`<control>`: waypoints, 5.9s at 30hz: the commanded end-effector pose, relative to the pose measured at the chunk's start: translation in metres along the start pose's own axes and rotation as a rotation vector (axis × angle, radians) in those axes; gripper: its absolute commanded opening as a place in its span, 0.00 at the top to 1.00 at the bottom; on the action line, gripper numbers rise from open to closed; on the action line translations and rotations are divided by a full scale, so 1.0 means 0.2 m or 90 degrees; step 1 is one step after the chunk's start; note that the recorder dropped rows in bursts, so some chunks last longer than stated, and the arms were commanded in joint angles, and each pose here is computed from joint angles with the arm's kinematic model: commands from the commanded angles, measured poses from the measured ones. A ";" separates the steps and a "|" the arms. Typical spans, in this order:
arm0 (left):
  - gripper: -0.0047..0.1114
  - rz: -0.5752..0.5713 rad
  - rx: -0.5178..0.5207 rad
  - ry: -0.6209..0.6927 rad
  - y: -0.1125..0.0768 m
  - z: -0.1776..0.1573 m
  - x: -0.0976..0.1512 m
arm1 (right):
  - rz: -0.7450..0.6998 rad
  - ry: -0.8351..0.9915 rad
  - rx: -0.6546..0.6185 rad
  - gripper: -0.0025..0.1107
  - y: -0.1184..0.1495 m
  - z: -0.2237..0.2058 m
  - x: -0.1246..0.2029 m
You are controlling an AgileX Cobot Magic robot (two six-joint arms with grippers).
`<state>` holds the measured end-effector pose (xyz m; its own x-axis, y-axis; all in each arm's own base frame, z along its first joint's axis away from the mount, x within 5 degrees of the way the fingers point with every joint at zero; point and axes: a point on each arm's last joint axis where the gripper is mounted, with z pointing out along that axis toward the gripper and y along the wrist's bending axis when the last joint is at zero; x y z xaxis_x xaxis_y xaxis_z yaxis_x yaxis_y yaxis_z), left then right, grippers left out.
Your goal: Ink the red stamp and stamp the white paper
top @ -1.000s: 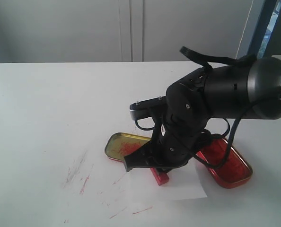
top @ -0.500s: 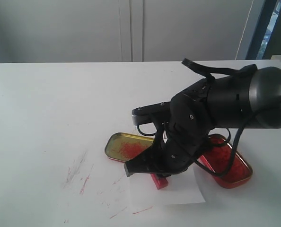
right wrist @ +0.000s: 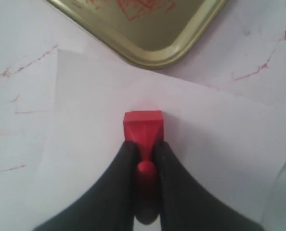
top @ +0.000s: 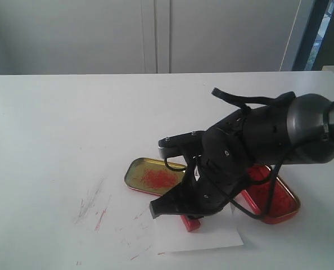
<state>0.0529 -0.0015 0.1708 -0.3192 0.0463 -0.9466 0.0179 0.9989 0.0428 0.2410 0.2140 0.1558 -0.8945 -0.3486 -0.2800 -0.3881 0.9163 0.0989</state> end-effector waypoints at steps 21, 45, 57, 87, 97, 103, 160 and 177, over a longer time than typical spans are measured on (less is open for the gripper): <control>0.96 0.000 0.001 0.003 0.00 0.00 0.01 | 0.021 -0.026 -0.011 0.98 -0.02 0.08 0.05; 0.96 0.000 0.001 0.003 0.00 0.00 0.01 | 0.013 -0.125 -0.046 0.98 -0.01 -0.27 0.03; 0.96 0.000 0.001 0.003 0.00 0.00 0.01 | -0.019 -0.189 -0.045 0.98 -0.07 -0.37 -0.01; 0.96 0.000 0.001 0.003 0.00 0.00 0.01 | 0.134 -0.261 -0.034 0.98 -0.59 -0.43 -0.11; 0.96 0.000 0.001 0.003 0.00 0.00 0.01 | 0.188 -0.302 -0.192 0.98 -0.71 -0.42 -0.14; 0.96 0.000 0.001 0.003 0.00 0.00 0.01 | 0.220 -0.305 -0.346 0.98 -0.80 -0.37 -0.28; 0.96 0.000 0.001 0.003 0.00 0.00 0.01 | 0.501 -0.115 -0.346 0.67 -0.97 0.22 -0.36; 0.96 0.000 0.001 0.003 0.00 0.00 0.01 | 0.562 -0.108 -0.285 0.67 -1.08 0.14 -0.32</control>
<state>0.0529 -0.0015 0.1708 -0.3192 0.0463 -0.9466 0.0179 0.9989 0.0428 0.3888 0.0514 0.1206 -0.8797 0.4720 -0.0577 0.3087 0.6592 0.6857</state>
